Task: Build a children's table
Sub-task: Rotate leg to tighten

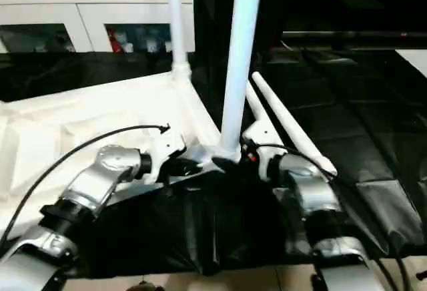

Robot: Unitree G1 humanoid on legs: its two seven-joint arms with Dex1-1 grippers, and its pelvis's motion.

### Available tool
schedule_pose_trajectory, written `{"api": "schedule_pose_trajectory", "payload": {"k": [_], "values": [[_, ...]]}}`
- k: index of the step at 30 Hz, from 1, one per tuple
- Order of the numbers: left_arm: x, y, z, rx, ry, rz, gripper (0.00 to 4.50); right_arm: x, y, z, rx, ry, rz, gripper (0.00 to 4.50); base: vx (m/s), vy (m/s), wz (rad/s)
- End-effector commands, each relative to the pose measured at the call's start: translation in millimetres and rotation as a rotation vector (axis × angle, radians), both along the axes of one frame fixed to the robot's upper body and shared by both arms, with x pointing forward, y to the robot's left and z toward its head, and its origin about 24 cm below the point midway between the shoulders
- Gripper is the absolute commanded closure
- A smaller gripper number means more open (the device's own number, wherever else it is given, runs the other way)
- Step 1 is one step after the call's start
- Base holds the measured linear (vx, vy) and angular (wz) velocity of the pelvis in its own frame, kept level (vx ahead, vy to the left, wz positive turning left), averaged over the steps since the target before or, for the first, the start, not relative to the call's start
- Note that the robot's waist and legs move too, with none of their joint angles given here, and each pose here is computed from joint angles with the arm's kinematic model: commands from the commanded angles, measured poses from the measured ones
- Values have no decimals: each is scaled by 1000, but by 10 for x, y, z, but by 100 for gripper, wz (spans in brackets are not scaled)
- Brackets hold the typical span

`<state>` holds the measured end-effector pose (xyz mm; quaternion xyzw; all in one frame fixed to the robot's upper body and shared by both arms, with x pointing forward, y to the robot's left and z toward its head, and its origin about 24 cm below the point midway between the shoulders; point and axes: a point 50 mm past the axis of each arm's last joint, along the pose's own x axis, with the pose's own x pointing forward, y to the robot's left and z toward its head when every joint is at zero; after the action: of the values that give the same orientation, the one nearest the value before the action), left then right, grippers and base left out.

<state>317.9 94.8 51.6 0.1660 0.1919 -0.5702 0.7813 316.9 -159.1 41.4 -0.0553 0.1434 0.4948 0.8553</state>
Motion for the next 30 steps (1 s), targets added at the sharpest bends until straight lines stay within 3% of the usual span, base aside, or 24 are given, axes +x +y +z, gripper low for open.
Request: {"api": "schedule_pose_trajectory", "payload": {"k": [1,10,15,21,25,30], "values": [[-16,-93,121,-33,-44,-82,450,-57,163,56,27,-9,134,73,0,0,0],[-109,26,93,1,30,-188,450,-160,201,63,16,13,238,151,0,0,0],[-96,28,94,2,19,-177,450,-192,222,46,8,26,260,177,0,0,0],[13,-27,116,-18,-37,-52,450,-203,284,-29,13,53,215,180,0,0,0],[143,-88,144,-28,-84,107,450,-47,375,-138,-20,13,-26,181,0,0,0],[264,-187,203,-53,-110,295,450,155,479,-226,-2,56,-344,181,0,0,0]]}}
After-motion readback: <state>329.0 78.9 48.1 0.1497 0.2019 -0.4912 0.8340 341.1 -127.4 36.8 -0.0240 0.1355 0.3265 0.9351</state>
